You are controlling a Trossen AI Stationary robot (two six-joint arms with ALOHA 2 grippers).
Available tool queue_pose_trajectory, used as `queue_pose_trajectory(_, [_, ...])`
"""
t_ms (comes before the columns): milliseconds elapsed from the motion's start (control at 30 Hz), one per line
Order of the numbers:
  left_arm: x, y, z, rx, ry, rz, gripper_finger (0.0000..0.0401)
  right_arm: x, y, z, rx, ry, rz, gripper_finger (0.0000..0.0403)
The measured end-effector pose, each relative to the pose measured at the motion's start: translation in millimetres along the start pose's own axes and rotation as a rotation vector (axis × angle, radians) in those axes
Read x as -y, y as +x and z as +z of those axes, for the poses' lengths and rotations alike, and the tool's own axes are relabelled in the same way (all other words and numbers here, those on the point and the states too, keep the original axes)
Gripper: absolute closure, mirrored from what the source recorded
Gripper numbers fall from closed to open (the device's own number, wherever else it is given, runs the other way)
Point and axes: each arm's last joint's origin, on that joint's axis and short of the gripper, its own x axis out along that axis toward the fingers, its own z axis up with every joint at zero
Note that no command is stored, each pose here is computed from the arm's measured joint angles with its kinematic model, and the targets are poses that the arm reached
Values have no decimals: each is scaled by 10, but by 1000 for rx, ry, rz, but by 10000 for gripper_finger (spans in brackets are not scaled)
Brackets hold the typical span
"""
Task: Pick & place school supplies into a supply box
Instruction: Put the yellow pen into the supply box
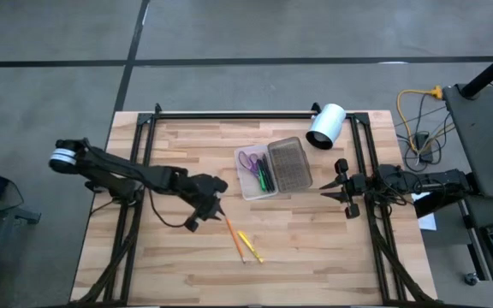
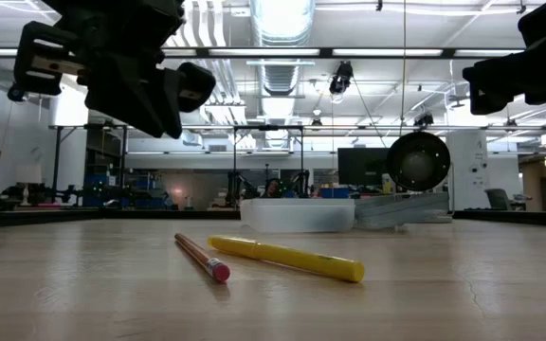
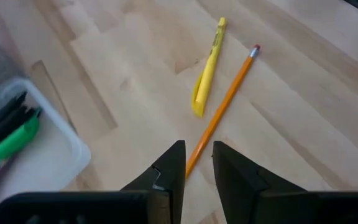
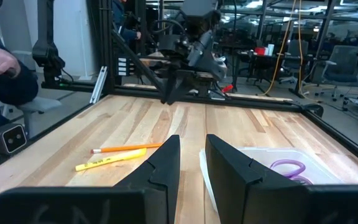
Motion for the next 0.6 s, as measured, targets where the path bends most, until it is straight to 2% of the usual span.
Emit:
queue_pose_trajectory(267, [22, 38, 112, 16, 125, -18, 335, 0, 0, 0, 0, 0, 0, 335])
queue_pose_trajectory(600, [31, 36, 116, 17, 174, -19, 335, 0, 0, 0, 0, 0, 0, 335])
